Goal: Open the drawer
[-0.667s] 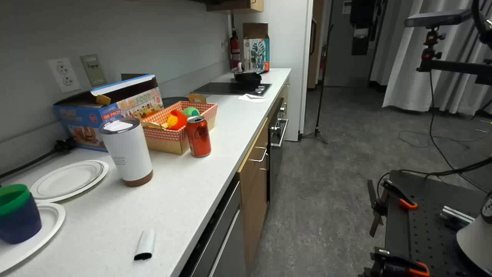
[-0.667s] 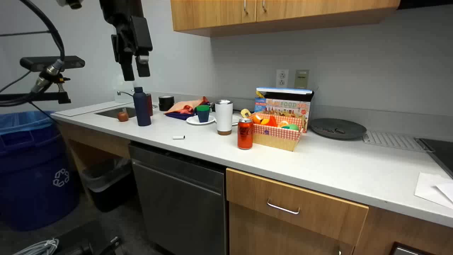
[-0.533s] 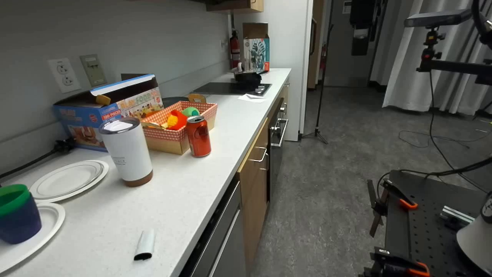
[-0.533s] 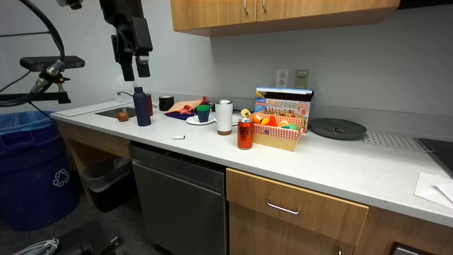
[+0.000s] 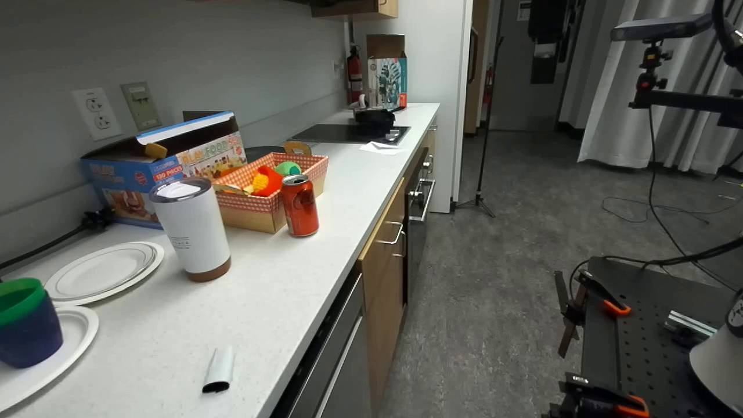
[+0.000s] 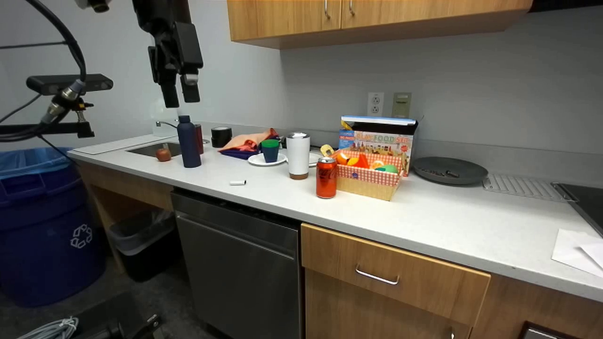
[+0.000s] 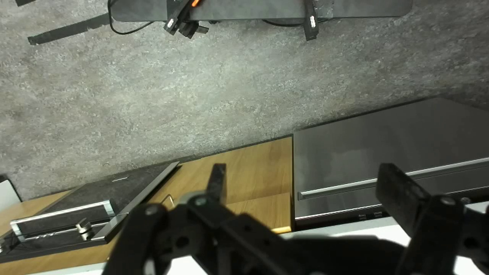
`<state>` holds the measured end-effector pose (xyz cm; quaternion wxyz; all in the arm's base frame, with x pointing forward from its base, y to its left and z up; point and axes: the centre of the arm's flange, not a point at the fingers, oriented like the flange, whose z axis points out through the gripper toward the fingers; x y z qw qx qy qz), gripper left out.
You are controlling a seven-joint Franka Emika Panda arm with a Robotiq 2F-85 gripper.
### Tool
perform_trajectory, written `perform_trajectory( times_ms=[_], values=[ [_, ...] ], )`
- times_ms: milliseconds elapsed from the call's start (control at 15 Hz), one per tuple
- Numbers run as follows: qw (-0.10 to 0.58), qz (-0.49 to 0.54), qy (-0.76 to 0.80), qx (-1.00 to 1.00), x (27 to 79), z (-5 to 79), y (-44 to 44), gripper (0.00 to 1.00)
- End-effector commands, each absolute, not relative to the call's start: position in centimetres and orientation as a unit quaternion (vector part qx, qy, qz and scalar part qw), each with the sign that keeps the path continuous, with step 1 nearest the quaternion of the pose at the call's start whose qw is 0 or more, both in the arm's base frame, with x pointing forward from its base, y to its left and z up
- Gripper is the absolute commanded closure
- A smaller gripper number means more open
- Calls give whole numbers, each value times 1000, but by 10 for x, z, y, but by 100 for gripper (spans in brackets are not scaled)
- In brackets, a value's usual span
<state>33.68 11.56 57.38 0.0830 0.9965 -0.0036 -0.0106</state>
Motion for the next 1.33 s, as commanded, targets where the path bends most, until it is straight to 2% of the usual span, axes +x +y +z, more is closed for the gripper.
perform_trajectory(
  times_ms=[0,333,933,1267],
  values=[
    [83,-11,-4,996,337,574,116,0],
    [74,-27,-25,997,355,558,101,0],
    [13,-29,-174,984,440,449,-44,0],
    [7,-13,-258,966,479,385,-86,0]
  ],
)
